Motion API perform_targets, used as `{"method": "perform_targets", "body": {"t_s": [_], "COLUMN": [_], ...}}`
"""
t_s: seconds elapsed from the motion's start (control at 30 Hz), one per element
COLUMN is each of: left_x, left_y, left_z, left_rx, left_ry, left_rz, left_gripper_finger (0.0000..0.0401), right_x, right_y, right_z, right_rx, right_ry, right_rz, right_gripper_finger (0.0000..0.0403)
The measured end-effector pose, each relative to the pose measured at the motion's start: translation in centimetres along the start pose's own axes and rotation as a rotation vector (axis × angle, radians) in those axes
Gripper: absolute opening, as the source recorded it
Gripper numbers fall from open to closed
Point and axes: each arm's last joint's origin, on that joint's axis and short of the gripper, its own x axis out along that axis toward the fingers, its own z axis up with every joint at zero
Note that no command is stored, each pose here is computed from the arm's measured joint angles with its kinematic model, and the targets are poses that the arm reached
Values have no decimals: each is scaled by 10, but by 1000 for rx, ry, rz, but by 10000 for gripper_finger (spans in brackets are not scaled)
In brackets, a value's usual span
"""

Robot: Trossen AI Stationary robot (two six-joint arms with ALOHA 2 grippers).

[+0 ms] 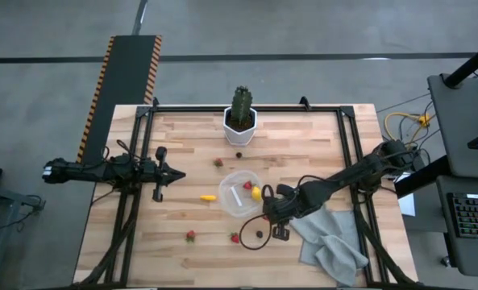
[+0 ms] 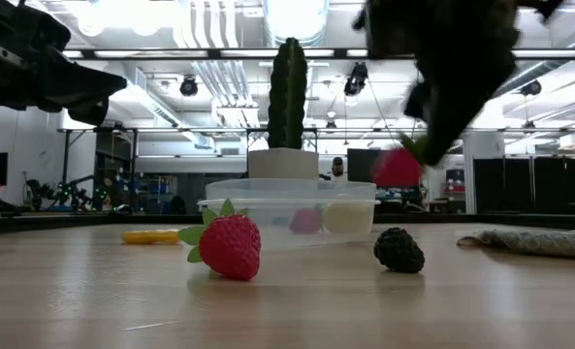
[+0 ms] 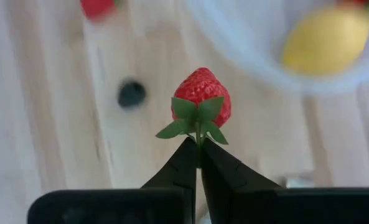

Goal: Pick and placing Produce into tupperware
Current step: Put the red strawberry into the transparent container

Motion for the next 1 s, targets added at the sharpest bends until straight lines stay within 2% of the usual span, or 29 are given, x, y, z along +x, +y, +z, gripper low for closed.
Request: {"method": "perform_targets", "body": {"t_s": [0.2,0.43,0.53,0.73,0.87,1.0], "left_x": [0,0,0,0,0,0], "left_y": [0,0,0,0,0,0], "left_z": [0,0,0,1,1,1], "left_rx": [0,31,47,47,47,47], "left_ry": [2,1,1,-7,-9,-8], "left_rz": [0,0,0,0,1,1], "left_gripper_finger": [0,0,0,0,0,0], "right_x": [-14,-10,-9,11,26,39], "right_y": [-4,-49,-71,-102,-110,-112], "right_z": [28,55,63,76,80,86], "right_rx": [-107,-148,-149,-168,-181,-221], "right_ry": [-147,-236,-230,-205,-163,-143], "right_rz": [-43,-99,-107,-20,38,33], "right_gripper_finger": [9,9,9,9,9,8]}}
